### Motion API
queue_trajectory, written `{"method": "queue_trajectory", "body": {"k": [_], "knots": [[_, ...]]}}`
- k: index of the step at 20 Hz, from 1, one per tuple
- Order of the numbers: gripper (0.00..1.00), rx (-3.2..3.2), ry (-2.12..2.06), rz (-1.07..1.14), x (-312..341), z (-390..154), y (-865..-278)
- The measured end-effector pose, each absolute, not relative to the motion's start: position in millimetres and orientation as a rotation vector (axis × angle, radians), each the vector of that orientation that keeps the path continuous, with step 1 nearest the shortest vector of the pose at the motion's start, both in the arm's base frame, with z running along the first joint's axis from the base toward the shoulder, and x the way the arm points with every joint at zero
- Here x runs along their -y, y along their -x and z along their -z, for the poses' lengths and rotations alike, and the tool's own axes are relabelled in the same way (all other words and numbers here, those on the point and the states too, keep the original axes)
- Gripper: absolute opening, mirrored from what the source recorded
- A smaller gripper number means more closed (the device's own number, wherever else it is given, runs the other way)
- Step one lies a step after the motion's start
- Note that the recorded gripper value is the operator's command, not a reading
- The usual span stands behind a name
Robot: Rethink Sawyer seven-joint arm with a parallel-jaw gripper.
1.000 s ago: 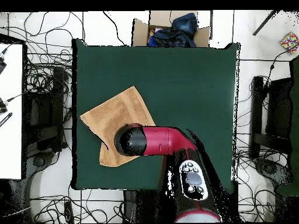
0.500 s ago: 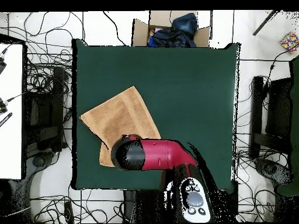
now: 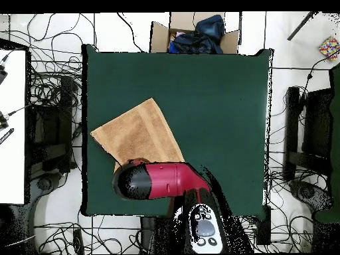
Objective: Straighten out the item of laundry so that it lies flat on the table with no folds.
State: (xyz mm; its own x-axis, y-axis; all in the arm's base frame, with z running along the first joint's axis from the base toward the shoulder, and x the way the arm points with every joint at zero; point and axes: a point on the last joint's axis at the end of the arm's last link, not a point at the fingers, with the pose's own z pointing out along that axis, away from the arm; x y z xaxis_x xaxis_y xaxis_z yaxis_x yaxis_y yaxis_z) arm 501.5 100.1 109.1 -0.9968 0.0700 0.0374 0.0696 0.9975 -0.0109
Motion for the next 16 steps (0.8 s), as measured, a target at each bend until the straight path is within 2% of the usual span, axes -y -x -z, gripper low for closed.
{"method": "queue_trajectory", "body": {"k": [16], "knots": [[1.00, 3.155, 0.103, -0.017, -90.5, -49.9, -595.0]]}}
